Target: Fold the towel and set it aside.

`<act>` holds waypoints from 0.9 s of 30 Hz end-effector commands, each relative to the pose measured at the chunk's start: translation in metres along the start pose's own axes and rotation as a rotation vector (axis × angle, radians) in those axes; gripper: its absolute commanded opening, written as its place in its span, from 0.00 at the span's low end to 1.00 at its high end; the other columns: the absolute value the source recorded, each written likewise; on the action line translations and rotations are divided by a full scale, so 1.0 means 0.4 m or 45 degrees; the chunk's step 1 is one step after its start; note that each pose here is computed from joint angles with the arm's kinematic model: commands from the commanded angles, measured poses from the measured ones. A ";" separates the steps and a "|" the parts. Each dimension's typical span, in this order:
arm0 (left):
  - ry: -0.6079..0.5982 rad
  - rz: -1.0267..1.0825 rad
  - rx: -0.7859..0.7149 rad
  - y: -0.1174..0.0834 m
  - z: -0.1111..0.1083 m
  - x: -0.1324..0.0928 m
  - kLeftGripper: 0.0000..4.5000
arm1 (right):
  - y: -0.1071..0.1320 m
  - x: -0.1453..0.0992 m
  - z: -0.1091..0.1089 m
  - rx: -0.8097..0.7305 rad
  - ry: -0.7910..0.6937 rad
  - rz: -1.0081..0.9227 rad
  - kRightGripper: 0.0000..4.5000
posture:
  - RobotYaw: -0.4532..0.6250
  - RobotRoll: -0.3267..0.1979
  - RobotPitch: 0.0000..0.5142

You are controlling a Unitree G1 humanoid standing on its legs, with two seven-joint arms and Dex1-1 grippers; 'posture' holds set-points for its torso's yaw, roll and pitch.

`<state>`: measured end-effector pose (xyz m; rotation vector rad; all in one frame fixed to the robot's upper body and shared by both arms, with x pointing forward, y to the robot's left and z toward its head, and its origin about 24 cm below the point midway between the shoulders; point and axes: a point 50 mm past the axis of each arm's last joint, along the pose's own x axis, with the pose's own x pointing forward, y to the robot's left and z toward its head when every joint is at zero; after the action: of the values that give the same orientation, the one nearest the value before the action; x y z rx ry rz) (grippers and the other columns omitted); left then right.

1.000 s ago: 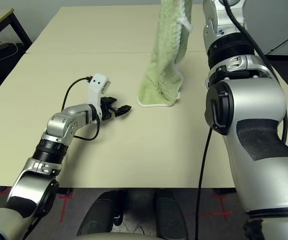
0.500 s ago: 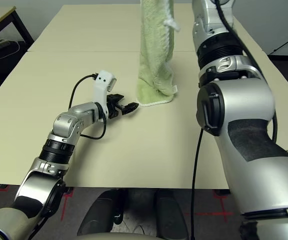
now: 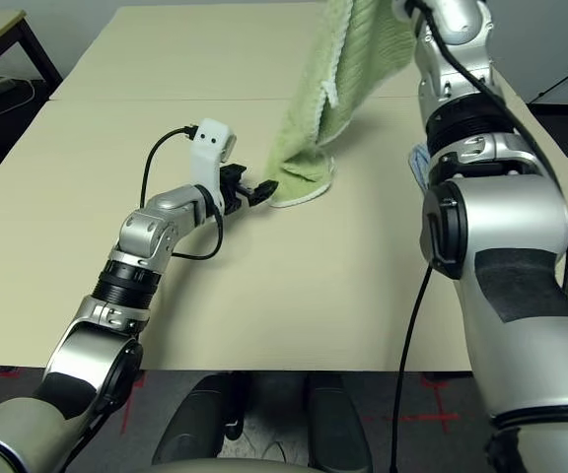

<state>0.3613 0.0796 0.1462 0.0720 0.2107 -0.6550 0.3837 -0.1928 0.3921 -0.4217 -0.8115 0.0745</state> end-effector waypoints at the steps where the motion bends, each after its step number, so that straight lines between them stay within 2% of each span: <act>1: 0.015 -0.004 0.011 -0.003 -0.005 0.008 1.00 | -0.005 0.008 0.029 -0.108 -0.035 0.030 0.01 | 0.53 0.62 0.30; 5: 0.005 -0.010 0.007 -0.009 -0.001 0.013 1.00 | -0.023 0.013 0.044 -0.103 -0.062 -0.028 0.01 | 0.53 0.62 0.30; 10: -0.022 -0.003 0.053 -0.004 -0.001 0.010 1.00 | 0.002 0.025 0.086 -0.023 -0.223 0.030 0.01 | 0.54 0.62 0.29; 15: -0.127 -0.084 0.170 -0.012 0.020 0.006 1.00 | 0.045 0.023 0.069 0.085 -0.231 0.104 0.01 | 0.55 0.62 0.29; 17: -0.184 -0.075 0.165 -0.016 0.051 0.016 1.00 | 0.068 0.023 0.063 0.115 -0.222 0.149 0.01 | 0.55 0.62 0.29; 22: -0.409 -0.032 -0.025 -0.046 0.199 0.044 1.00 | 0.105 0.019 0.041 0.133 -0.168 0.219 0.01 | 0.55 0.62 0.28; 27: -0.516 -0.012 -0.071 -0.075 0.314 0.035 1.00 | 0.137 0.011 0.021 0.140 -0.118 0.267 0.01 | 0.55 0.62 0.28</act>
<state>0.3753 0.0330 0.2645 -0.0856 -0.1920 -0.6714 0.3847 -0.1419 0.3837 -0.3866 -0.8662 0.3181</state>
